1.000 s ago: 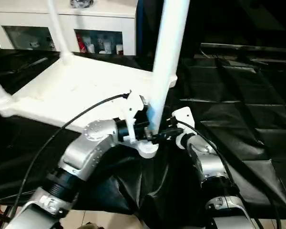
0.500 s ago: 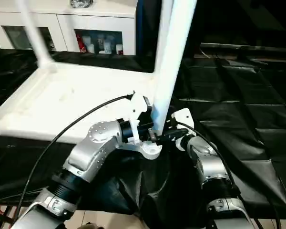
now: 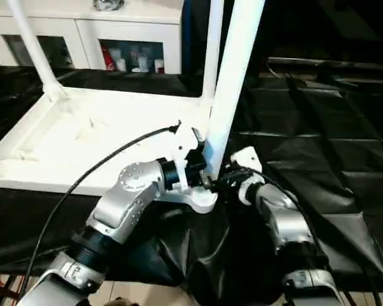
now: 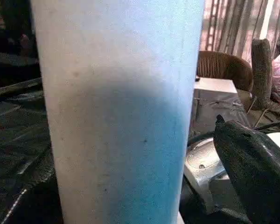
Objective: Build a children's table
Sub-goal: Rotate table base
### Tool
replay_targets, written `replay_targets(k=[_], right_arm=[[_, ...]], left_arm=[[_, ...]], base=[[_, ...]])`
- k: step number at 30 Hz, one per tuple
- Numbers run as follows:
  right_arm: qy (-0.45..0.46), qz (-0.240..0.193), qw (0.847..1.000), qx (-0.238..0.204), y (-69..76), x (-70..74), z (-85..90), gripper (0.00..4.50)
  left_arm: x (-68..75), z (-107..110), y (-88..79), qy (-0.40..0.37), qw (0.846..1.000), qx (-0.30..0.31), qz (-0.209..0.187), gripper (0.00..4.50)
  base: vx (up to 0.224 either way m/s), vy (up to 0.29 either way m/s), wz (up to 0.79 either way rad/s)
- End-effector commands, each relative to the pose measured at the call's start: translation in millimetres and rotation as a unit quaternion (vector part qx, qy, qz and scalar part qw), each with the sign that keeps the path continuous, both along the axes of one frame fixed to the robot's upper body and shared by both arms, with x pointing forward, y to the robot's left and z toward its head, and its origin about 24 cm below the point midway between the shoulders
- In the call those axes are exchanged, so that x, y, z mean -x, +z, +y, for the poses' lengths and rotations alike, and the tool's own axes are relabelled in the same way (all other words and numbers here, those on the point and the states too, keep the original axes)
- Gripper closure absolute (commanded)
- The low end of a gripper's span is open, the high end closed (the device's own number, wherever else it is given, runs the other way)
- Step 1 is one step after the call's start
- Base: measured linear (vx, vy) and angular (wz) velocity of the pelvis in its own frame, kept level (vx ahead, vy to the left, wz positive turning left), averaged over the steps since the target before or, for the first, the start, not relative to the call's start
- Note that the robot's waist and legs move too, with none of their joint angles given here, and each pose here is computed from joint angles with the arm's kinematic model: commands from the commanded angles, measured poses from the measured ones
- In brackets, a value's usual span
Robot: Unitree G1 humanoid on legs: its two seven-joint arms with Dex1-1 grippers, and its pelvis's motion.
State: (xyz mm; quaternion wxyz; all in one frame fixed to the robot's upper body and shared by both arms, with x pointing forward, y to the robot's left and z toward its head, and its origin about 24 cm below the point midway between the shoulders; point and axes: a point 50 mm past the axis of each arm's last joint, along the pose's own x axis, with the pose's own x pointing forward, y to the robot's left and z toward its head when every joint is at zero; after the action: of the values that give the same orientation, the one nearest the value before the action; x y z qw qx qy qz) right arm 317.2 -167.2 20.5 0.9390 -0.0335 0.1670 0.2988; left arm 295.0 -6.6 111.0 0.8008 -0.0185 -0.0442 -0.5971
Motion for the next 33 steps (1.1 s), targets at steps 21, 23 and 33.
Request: replay_targets(k=[21,23,33], right_arm=[[0.176,-0.004,0.984,-0.042,9.2,14.7,47.1,1.34],[0.167,-0.008,0.985,-0.039,9.7,12.6,46.5,1.34],[0.067,-0.044,0.996,-0.025,18.7,-4.3,19.6,1.34]], left_arm=[[11.5,-25,18.2,-0.054,0.998,0.032,-0.015,0.02],[12.8,-28,19.9,-0.057,0.998,0.038,-0.012,0.02],[-10.1,5,14.2,-0.007,0.999,-0.015,-0.038,0.02]], base=[[0.000,0.000,0.00],[0.000,0.000,0.00],[0.000,0.000,0.00]])
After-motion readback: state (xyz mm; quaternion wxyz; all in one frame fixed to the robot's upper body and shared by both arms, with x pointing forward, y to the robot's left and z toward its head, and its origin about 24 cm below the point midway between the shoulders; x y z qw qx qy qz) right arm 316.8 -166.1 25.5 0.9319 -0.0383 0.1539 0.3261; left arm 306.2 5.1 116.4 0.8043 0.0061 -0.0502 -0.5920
